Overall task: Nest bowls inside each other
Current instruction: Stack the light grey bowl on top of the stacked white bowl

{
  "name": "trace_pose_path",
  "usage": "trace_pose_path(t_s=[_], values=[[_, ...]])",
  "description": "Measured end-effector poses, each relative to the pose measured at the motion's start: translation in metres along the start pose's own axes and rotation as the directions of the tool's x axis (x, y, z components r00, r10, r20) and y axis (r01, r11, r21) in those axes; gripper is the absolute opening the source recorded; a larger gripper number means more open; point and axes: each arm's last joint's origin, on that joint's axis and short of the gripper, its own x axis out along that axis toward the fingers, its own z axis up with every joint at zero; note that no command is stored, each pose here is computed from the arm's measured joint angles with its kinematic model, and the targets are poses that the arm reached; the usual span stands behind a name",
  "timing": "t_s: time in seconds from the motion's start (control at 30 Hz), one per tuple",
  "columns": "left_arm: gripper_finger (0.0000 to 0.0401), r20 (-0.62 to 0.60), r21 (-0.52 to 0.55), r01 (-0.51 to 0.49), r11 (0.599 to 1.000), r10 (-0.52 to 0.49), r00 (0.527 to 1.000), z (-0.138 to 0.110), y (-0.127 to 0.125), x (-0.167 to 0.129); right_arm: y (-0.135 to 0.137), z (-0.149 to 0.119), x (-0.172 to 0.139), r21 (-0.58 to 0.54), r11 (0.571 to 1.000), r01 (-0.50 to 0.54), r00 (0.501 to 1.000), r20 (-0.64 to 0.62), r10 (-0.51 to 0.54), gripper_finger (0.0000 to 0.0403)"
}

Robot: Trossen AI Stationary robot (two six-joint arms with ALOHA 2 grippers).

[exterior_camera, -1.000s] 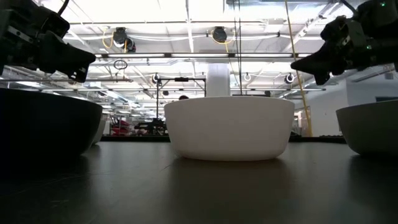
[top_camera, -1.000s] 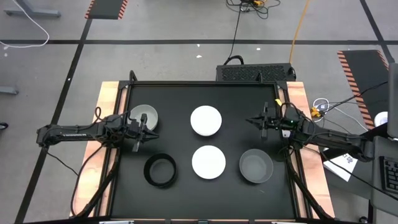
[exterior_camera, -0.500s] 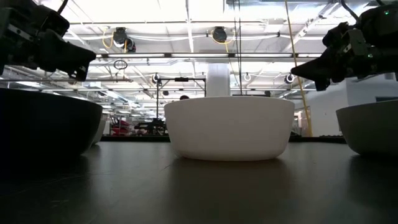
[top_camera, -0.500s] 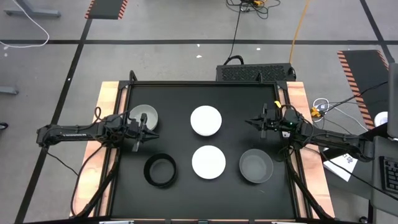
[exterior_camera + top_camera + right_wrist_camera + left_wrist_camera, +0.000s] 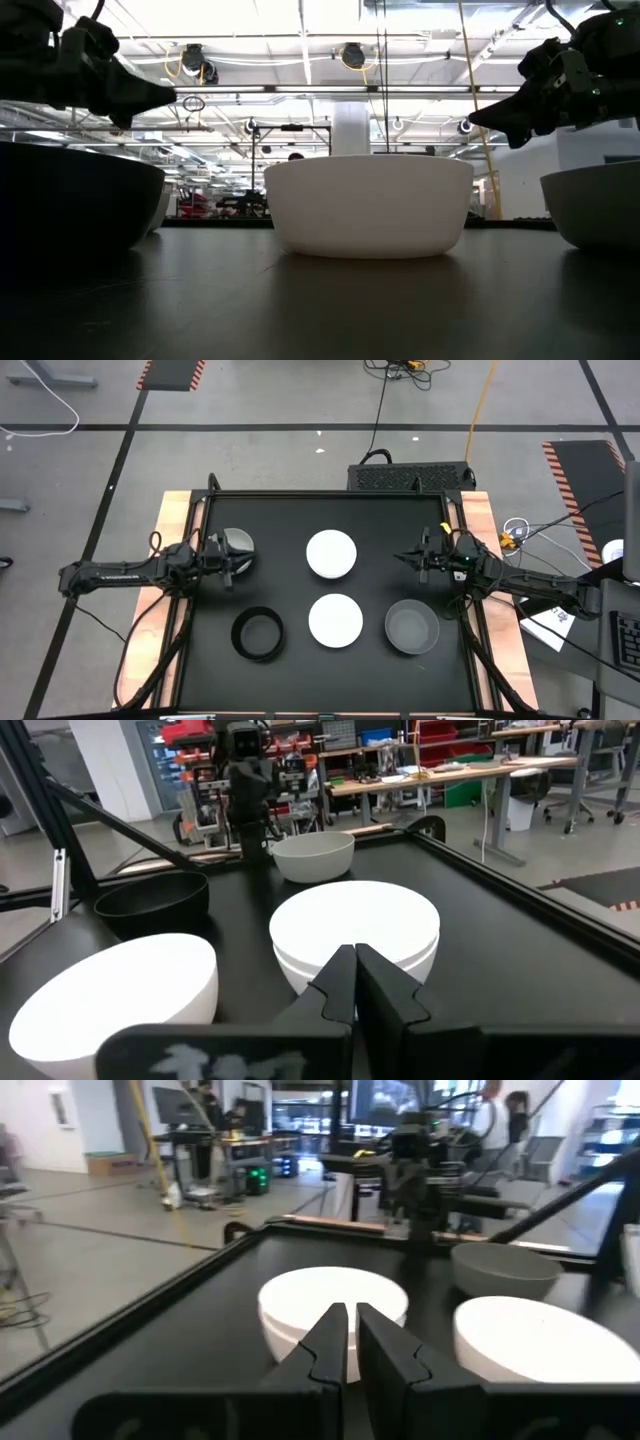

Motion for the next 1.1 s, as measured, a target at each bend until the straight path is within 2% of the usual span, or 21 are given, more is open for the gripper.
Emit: trace_pose_path(t_s=[0.23, 0.6, 0.97, 1.1], values=[[0.0026, -0.065, 0.036, -0.083, 0.996, 0.085, 0.994, -0.006, 0.009, 0.000, 0.000, -0.002, 0.000, 0.008, 1.000, 0.002, 1.000, -0.022, -0.002, 0.0000], [0.0026, -0.200, -0.057, -0.261, 0.964, 0.246, 0.949, -0.019, 0.029, -0.003, 0.000, -0.002, 0.000, 0.009, 1.000, 0.002, 1.000, -0.022, -0.002, 0.0000], [0.0026, -0.264, -0.160, -0.211, 0.964, 0.164, 0.950, -0.024, 0.031, -0.005, 0.000, -0.004, 0.000, 0.013, 1.000, 0.003, 0.999, -0.038, -0.003, 0.0000], [0.0026, -0.308, -0.168, -0.224, 0.960, 0.165, 0.937, -0.024, 0.031, -0.006, -0.001, -0.006, 0.000, 0.018, 1.000, 0.006, 0.998, -0.058, -0.005, 0.0000]])
